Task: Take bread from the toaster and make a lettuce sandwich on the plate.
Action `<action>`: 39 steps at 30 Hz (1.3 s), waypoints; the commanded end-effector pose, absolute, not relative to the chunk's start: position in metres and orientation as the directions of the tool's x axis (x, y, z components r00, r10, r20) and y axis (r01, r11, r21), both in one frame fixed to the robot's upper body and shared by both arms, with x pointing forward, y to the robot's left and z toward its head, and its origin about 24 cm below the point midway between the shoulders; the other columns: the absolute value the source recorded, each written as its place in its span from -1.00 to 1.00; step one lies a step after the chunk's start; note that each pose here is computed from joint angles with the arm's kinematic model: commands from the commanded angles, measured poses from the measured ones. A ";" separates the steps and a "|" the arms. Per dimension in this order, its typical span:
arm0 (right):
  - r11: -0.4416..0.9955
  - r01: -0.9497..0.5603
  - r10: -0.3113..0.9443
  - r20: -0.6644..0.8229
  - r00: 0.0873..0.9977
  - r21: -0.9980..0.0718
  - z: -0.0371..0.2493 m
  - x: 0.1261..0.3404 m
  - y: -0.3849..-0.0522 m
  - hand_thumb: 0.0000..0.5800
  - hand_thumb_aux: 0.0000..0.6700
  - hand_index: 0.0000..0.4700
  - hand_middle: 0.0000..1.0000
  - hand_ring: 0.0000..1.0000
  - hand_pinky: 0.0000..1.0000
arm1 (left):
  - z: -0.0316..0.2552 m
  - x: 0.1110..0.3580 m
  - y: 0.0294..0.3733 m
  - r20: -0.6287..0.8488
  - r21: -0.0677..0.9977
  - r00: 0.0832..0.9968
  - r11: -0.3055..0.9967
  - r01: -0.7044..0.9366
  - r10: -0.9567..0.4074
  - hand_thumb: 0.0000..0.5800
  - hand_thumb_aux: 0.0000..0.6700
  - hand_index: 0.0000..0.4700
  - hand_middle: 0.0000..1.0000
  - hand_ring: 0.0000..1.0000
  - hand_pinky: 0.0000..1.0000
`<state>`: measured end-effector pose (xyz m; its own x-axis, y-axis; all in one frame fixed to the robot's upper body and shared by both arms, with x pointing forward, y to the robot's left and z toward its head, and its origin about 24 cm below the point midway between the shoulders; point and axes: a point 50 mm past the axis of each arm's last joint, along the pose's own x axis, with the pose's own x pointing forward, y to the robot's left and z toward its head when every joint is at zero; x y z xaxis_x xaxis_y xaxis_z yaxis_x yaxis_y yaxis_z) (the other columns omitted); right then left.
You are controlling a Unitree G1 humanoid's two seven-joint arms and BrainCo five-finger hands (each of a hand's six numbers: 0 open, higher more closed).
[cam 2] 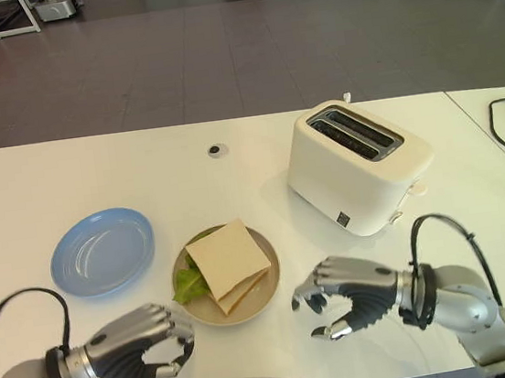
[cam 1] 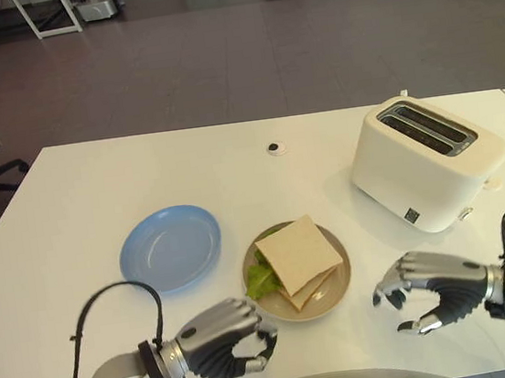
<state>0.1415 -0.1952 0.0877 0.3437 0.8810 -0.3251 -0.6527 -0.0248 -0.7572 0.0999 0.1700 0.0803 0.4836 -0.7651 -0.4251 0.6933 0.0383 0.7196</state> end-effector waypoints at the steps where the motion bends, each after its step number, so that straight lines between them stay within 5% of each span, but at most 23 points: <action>1: -0.117 -0.673 0.862 -0.411 0.297 -0.731 0.052 0.127 -0.179 1.00 1.00 1.00 1.00 1.00 1.00 | 0.064 0.087 0.174 -0.529 0.689 0.448 -0.057 0.722 -0.721 1.00 1.00 1.00 1.00 1.00 1.00; 7: -0.099 -0.613 0.797 -0.432 0.422 -0.783 -0.005 0.133 -0.159 1.00 1.00 1.00 1.00 1.00 1.00 | 0.032 0.121 0.169 -0.410 0.895 0.650 -0.144 0.423 -0.640 1.00 1.00 1.00 1.00 1.00 1.00; 12: 0.018 -0.575 0.757 -0.364 0.542 -0.818 -0.028 0.155 -0.143 1.00 1.00 1.00 0.99 0.99 0.99 | 0.023 0.155 0.154 -0.264 0.964 0.712 -0.154 0.217 -0.650 1.00 1.00 1.00 1.00 1.00 1.00; 17: 0.093 -0.479 0.680 -0.296 0.671 -0.873 -0.030 0.217 -0.135 1.00 1.00 1.00 1.00 1.00 1.00 | 0.036 0.226 0.140 -0.119 0.991 0.760 -0.126 0.049 -0.639 1.00 1.00 1.00 1.00 1.00 1.00; 23: 0.107 -0.354 0.612 -0.219 0.760 -0.929 -0.010 0.289 -0.123 1.00 1.00 1.00 1.00 1.00 1.00 | 0.027 0.299 0.135 -0.096 0.994 0.798 -0.093 0.051 -0.595 1.00 1.00 1.00 1.00 1.00 1.00; 29: 0.171 -0.252 0.627 -0.092 0.773 -0.952 0.011 0.310 -0.115 1.00 1.00 1.00 0.95 0.95 0.95 | 0.026 0.305 0.139 -0.039 0.995 0.795 -0.092 -0.021 -0.605 1.00 1.00 1.00 1.00 1.00 1.00; 30: 0.204 -0.227 0.636 -0.047 0.770 -0.952 0.016 0.308 -0.118 1.00 1.00 1.00 0.78 0.78 0.78 | 0.033 0.301 0.139 -0.004 0.994 0.787 -0.091 -0.066 -0.617 1.00 1.00 1.00 1.00 1.00 1.00; 32: 0.279 -0.169 0.662 0.062 0.747 -0.945 0.031 0.298 -0.123 1.00 0.98 0.98 0.03 0.03 0.03 | 0.051 0.280 0.142 0.079 0.987 0.774 -0.062 -0.151 -0.628 1.00 1.00 1.00 1.00 1.00 1.00; 33: 0.329 -0.145 0.685 0.130 0.717 -0.933 0.043 0.288 -0.126 0.59 0.09 0.09 -0.37 -0.37 -0.37 | 0.062 0.261 0.142 0.131 0.983 0.763 -0.019 -0.185 -0.633 0.88 0.51 0.51 0.71 0.71 0.71; 34: 0.409 -0.150 0.697 0.203 0.687 -0.900 0.056 0.274 -0.130 -0.66 -0.82 -0.82 -0.69 -0.69 -0.69 | 0.074 0.241 0.142 0.191 0.978 0.752 0.058 -0.200 -0.631 0.81 0.39 0.39 0.50 0.50 0.50; 35: 0.507 -0.191 0.699 0.272 0.661 -0.840 0.069 0.254 -0.136 -1.00 -1.00 -1.00 -1.00 -1.00 -1.00 | 0.085 0.218 0.143 0.272 0.960 0.743 0.221 -0.170 -0.611 0.18 -0.28 -0.28 0.16 0.16 0.16; 37: 0.627 -0.294 0.687 0.334 0.645 -0.721 0.082 0.227 -0.148 -1.00 -1.00 -1.00 -1.00 -1.00 -1.00 | 0.094 0.189 0.151 0.363 0.862 0.757 0.505 -0.052 -0.543 -0.67 -0.83 -0.83 0.01 0.01 0.01; 38: 0.663 -0.336 0.668 0.325 0.669 -0.669 0.079 0.221 -0.156 -1.00 -1.00 -1.00 -1.00 -1.00 -1.00 | 0.091 0.180 0.156 0.379 0.769 0.777 0.638 0.037 -0.502 -1.00 -1.00 -1.00 -0.87 -0.87 -0.87; 39: 0.695 -0.332 0.631 0.321 0.706 -0.637 0.075 0.222 -0.164 -1.00 -1.00 -1.00 -1.00 -1.00 -1.00 | 0.085 0.178 0.163 0.378 0.692 0.806 0.717 0.081 -0.455 -1.00 -1.00 -1.00 -1.00 -1.00 -1.00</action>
